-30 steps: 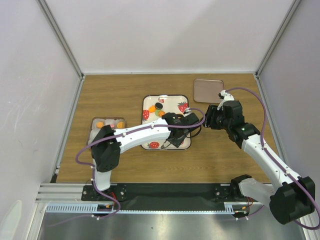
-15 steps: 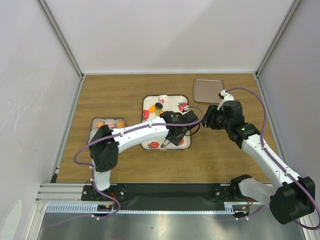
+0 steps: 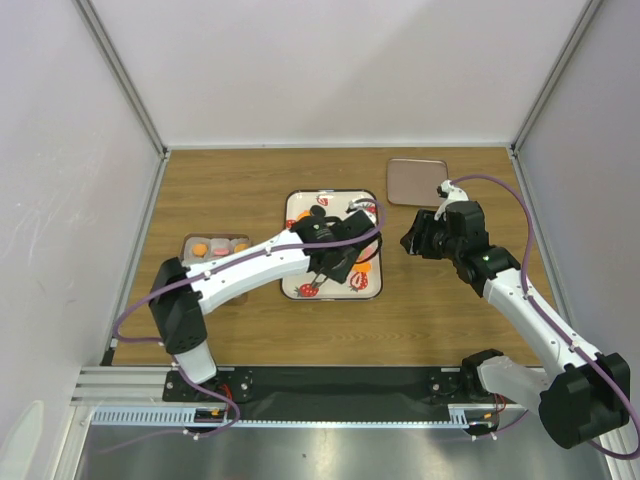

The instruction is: Pack the cookies

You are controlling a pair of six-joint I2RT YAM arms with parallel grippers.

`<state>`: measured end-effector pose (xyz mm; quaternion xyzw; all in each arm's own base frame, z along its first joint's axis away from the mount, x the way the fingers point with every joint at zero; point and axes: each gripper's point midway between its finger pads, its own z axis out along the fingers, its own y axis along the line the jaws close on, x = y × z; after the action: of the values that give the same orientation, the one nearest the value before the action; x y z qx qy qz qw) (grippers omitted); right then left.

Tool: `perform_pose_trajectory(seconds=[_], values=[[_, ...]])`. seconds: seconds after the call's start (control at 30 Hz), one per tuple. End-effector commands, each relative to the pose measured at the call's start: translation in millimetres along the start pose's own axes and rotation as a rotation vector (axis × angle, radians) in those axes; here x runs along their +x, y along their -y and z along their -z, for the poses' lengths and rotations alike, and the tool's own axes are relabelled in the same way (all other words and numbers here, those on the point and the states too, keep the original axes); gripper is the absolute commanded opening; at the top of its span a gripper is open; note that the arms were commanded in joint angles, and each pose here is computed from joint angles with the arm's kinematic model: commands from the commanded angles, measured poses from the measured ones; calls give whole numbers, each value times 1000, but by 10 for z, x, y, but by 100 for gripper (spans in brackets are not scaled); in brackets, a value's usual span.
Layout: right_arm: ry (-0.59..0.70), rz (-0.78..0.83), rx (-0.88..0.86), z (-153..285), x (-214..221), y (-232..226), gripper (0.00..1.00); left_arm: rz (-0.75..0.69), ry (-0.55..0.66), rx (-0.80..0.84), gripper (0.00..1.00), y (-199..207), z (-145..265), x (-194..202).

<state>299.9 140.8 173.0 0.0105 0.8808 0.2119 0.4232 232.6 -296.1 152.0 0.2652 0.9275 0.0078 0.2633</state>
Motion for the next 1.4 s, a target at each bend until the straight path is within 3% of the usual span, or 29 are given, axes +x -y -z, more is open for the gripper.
perform_pose_trajectory(seconds=[0.0,0.17,0.77,1.37], values=[[15,13,-15,-4,-55,-45,54,89,73,-1,42,-176,199,-67],[-12,15,-45,-48,13,-119,54,196,110,-13,42,-506,400,58],[-114,22,-196,-137,258,-481,52,641,63,-267,43,-1888,872,1210],[-121,21,-204,-143,277,-495,52,935,-17,-343,44,-2425,652,1757]])
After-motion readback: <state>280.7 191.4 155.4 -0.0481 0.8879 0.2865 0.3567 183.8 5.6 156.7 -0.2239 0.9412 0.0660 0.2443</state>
